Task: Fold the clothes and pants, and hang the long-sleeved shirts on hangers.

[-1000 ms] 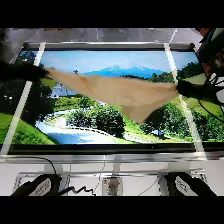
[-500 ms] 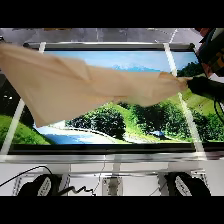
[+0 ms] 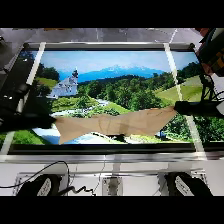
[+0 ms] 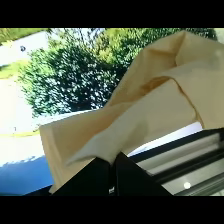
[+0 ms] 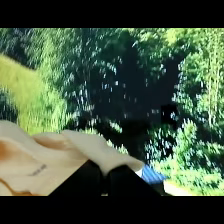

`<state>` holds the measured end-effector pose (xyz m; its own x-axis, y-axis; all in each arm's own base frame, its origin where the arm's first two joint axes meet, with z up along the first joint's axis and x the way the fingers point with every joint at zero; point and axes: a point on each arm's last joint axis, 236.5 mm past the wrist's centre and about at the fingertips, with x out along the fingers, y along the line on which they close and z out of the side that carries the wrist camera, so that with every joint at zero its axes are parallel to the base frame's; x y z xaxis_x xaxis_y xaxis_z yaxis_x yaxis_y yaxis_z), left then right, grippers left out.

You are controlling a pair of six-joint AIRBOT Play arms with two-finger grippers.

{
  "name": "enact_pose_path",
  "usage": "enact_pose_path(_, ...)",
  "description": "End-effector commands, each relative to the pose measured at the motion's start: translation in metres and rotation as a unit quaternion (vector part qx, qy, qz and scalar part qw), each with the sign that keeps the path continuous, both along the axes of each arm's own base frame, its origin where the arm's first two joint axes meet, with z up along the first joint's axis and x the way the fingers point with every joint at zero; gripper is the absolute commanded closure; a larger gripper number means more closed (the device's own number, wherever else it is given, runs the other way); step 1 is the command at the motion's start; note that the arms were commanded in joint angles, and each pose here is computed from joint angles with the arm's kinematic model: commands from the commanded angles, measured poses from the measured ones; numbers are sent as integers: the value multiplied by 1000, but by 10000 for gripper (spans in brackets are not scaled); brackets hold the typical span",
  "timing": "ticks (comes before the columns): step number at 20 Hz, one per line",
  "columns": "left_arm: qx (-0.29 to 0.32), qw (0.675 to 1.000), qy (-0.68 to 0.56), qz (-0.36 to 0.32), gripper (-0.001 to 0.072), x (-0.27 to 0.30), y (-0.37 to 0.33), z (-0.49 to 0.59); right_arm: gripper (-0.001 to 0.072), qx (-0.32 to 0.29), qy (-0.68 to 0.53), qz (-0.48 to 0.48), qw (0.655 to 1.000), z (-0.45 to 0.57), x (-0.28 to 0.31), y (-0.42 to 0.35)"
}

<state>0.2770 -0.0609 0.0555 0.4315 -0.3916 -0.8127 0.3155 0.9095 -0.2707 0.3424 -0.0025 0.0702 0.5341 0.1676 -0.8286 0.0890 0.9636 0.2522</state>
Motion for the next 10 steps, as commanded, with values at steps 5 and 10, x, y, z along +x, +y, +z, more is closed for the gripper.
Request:
enact_pose_path(5,-54,998,-15,-12,691,-4,-69,-71,145,50,-39,-119,991,-44,68,-23)
enact_pose_path(10,-52,998,-33,-28,691,-1,-80,-68,163,-13,87,-5,996,-83,13,-16)
